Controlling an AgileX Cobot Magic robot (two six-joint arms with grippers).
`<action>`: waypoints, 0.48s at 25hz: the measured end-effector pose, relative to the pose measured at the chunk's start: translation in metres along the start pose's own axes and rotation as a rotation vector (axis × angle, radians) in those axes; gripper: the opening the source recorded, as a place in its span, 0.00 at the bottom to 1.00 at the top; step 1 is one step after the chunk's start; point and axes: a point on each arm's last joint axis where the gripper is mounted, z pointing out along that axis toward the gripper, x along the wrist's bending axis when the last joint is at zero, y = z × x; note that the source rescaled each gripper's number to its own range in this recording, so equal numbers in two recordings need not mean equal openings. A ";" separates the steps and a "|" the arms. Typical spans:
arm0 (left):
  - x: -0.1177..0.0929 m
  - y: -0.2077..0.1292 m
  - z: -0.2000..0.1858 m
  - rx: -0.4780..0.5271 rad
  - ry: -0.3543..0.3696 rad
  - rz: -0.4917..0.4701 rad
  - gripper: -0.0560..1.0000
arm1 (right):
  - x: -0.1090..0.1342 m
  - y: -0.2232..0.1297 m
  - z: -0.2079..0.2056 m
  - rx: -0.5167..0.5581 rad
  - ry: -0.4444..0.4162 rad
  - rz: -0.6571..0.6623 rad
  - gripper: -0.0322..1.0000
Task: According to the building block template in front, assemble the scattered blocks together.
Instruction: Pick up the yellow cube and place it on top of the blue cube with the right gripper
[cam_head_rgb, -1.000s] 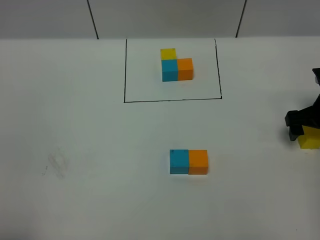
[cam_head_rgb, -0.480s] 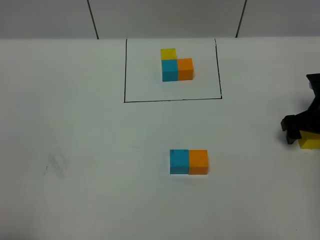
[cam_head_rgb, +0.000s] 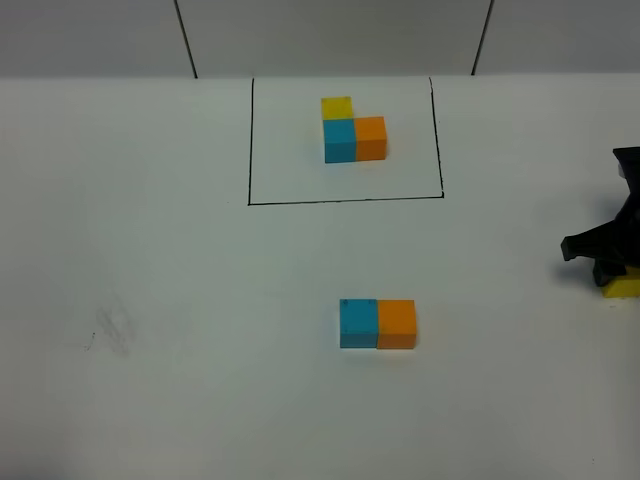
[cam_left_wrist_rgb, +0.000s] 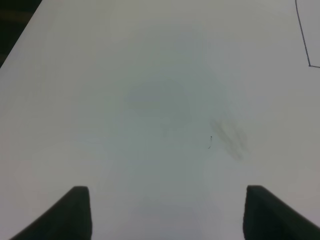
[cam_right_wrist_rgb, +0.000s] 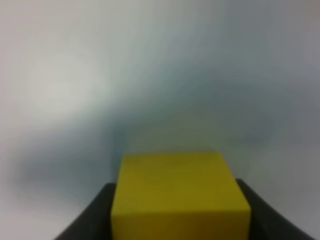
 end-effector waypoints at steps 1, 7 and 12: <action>0.000 0.000 0.000 0.000 0.000 0.000 0.48 | 0.000 0.000 0.000 -0.001 0.000 0.000 0.24; 0.000 0.000 0.000 0.000 0.000 0.000 0.48 | 0.000 0.001 -0.031 -0.068 0.002 0.038 0.24; 0.000 0.000 0.000 0.000 0.000 0.000 0.48 | 0.015 0.001 -0.078 -0.159 0.024 0.105 0.24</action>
